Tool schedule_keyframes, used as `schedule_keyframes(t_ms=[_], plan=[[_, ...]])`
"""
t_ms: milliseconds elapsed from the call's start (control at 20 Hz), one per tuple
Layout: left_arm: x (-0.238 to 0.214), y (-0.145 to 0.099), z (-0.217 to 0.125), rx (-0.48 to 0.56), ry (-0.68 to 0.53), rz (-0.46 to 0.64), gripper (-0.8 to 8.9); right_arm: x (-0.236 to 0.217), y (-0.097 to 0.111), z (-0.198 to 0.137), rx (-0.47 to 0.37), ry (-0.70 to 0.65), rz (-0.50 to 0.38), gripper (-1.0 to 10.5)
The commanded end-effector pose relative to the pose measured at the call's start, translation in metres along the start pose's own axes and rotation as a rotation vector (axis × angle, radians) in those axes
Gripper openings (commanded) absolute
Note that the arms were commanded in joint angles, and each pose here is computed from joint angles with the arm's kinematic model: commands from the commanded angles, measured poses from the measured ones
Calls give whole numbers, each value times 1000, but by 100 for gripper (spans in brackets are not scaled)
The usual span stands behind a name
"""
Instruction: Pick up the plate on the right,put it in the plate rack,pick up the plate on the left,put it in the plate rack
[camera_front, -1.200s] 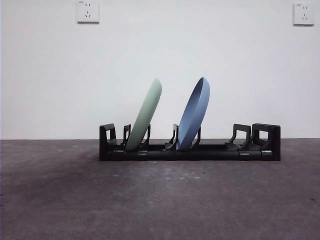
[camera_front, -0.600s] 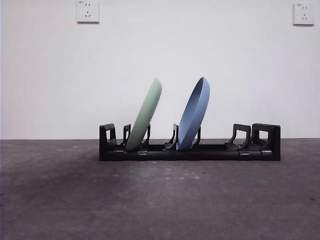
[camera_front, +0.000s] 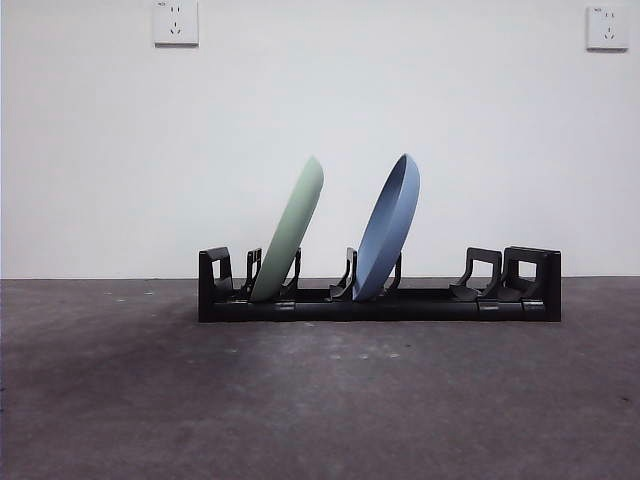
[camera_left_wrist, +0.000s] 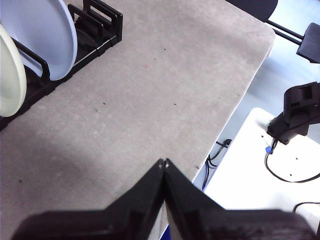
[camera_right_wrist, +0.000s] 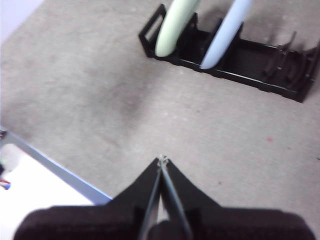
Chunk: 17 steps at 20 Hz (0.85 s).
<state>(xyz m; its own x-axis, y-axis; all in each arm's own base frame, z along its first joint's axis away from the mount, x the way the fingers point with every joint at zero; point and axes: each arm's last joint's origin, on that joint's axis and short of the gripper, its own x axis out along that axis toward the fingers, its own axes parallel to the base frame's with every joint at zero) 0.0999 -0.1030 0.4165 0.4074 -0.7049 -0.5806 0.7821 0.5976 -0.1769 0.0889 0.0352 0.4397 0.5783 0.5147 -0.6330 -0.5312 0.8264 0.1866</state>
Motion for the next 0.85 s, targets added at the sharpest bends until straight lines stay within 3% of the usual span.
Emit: schedule_keyframes(t_ms=[50,400,500,850], plan=[[1,0,1,14,-2,2,-4,8,-4,0,26,50,-24,3],[6,2,3,15,5,13,-4,40,-18,16,58,158,-77,3],[6,4,6,28,-24,72,-4,52,-23,21,69,201,-94,3],[-19,27,31,270,-362,317,-4,94,-41,32,96,336,-155,3]])
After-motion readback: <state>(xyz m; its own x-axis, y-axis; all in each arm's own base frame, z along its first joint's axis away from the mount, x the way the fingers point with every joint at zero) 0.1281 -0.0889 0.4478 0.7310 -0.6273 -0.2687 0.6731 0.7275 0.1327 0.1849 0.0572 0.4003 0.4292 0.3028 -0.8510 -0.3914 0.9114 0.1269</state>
